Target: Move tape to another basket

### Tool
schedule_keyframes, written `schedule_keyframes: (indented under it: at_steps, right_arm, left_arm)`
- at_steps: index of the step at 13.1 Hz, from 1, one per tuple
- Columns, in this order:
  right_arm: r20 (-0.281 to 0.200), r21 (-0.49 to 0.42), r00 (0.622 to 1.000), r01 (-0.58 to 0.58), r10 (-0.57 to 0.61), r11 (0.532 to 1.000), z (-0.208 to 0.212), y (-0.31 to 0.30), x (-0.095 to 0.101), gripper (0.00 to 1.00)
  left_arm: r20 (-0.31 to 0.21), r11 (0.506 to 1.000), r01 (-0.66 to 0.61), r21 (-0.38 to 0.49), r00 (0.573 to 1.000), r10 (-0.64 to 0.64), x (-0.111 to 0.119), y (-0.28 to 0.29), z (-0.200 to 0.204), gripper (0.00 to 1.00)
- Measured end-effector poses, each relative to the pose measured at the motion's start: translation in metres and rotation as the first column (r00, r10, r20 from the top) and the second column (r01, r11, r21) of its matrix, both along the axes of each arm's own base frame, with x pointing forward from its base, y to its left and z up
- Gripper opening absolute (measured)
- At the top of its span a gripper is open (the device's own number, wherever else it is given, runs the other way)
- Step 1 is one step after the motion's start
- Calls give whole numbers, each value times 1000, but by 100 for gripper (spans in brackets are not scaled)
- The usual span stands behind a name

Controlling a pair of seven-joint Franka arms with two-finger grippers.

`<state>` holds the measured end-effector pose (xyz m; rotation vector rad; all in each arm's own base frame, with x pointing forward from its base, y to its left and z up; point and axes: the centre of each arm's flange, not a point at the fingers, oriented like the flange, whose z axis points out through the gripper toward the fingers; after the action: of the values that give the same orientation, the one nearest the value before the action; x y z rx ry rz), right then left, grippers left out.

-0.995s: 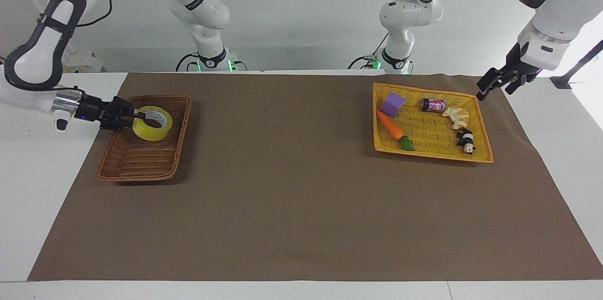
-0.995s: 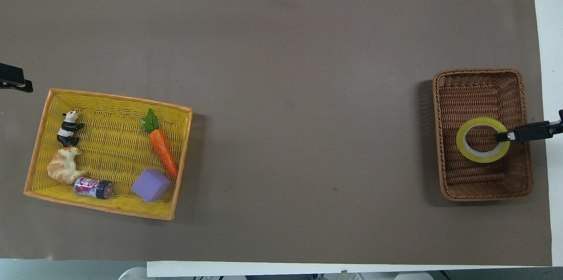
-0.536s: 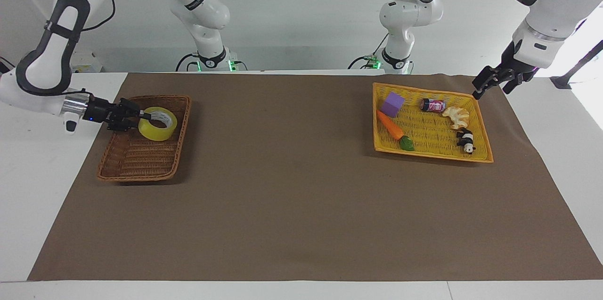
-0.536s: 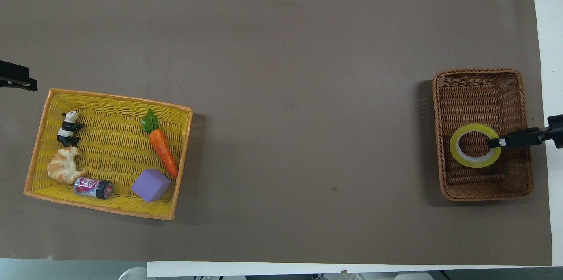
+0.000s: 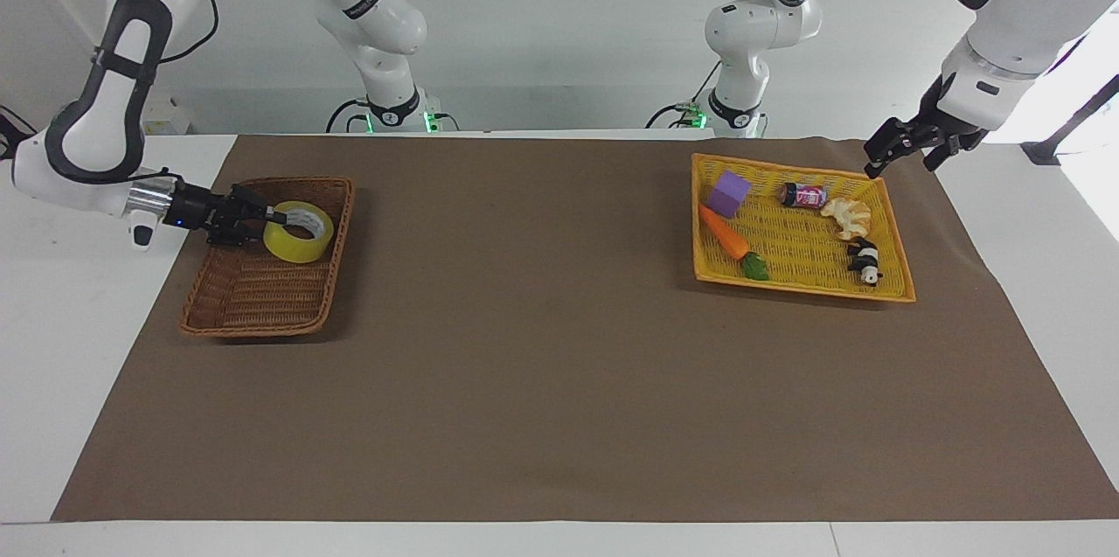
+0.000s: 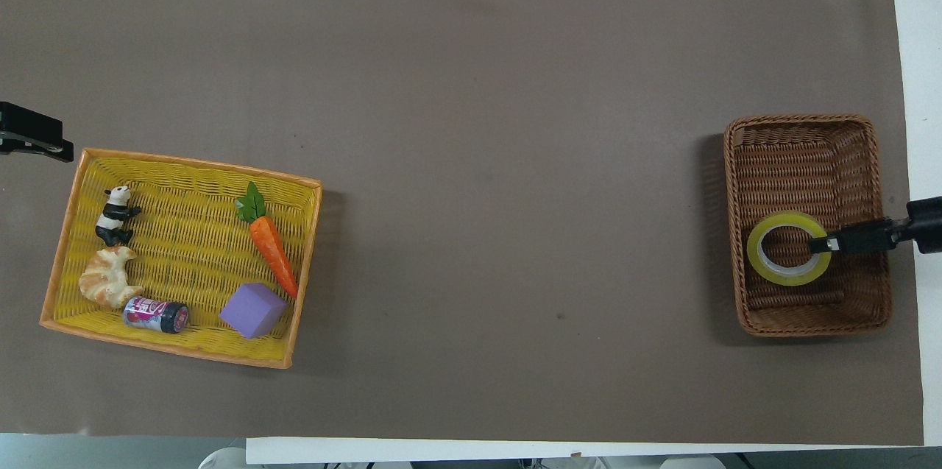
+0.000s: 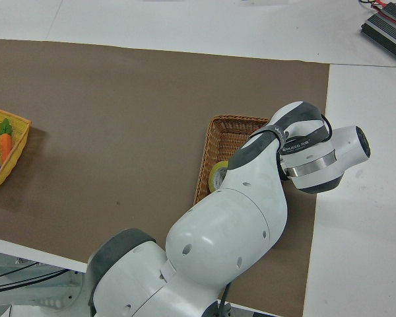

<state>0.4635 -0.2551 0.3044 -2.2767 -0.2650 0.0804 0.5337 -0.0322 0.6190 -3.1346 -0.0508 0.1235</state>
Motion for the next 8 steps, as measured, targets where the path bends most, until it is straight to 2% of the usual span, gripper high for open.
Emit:
schedule_keyframes:
  at_steps: [1,4,6,8]
  right_arm:
    - [9,-24,1000,1,-1,1000,-1,-2,1,62]
    - [68,-77,997,-21,26,997,-2,-9,5,96]
    - [77,-97,995,-49,57,994,-1,-6,9,100]
    - [94,-151,989,-103,118,983,11,3,23,100]
  left_arm:
    - [0,1000,5,0,1000,-5,0,0,3,100]
    - [2,999,34,-3,999,-34,1,0,3,100]
    - [0,999,53,-5,999,-53,2,1,2,100]
    - [1,998,66,-6,998,-66,2,-1,2,100]
